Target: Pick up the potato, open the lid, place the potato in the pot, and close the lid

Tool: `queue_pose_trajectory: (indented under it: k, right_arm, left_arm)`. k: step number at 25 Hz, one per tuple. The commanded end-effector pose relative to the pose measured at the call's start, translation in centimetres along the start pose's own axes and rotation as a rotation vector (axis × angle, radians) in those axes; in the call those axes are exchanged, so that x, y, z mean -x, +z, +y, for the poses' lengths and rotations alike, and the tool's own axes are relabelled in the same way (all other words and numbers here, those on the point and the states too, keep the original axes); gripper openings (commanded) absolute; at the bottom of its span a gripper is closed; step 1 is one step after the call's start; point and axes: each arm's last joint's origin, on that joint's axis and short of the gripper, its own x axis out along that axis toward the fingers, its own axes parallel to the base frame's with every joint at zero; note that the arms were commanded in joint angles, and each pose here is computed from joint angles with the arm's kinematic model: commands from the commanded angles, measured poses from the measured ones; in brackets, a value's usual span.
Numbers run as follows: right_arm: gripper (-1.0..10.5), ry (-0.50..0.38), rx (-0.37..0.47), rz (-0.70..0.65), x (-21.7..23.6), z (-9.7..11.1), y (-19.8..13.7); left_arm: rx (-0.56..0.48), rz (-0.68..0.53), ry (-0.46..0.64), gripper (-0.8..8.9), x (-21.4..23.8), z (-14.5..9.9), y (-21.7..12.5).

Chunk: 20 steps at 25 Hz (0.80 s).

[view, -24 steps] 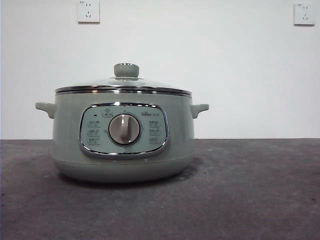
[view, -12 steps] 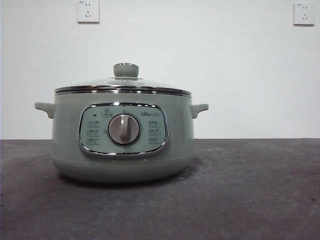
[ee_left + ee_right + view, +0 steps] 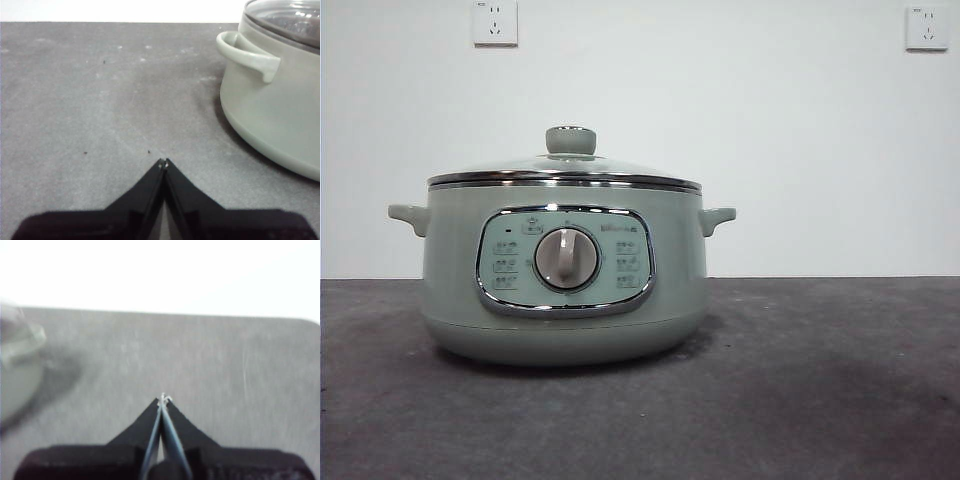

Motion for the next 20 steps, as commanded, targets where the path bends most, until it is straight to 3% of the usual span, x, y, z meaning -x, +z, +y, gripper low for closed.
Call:
queue_pose_trajectory:
  k: [1,6,20]
  right_arm:
    - [0.0,-0.019,0.01,-0.016,-0.1,-0.1,-1.6]
    - [0.0,-0.017,0.011,0.04,-0.6,0.0,-3.8]
    - [0.0,-0.072,0.013,0.051,-0.6,-0.4,-3.9]
  left_arm:
    - [0.008,0.015,0.002,-0.03,-0.2,0.0,-0.3]
    - [0.007,0.035,0.003,-0.03,-0.3,0.0,-0.5]
    - [0.005,0.084,0.006,-0.03,-0.5,0.1,-0.8]
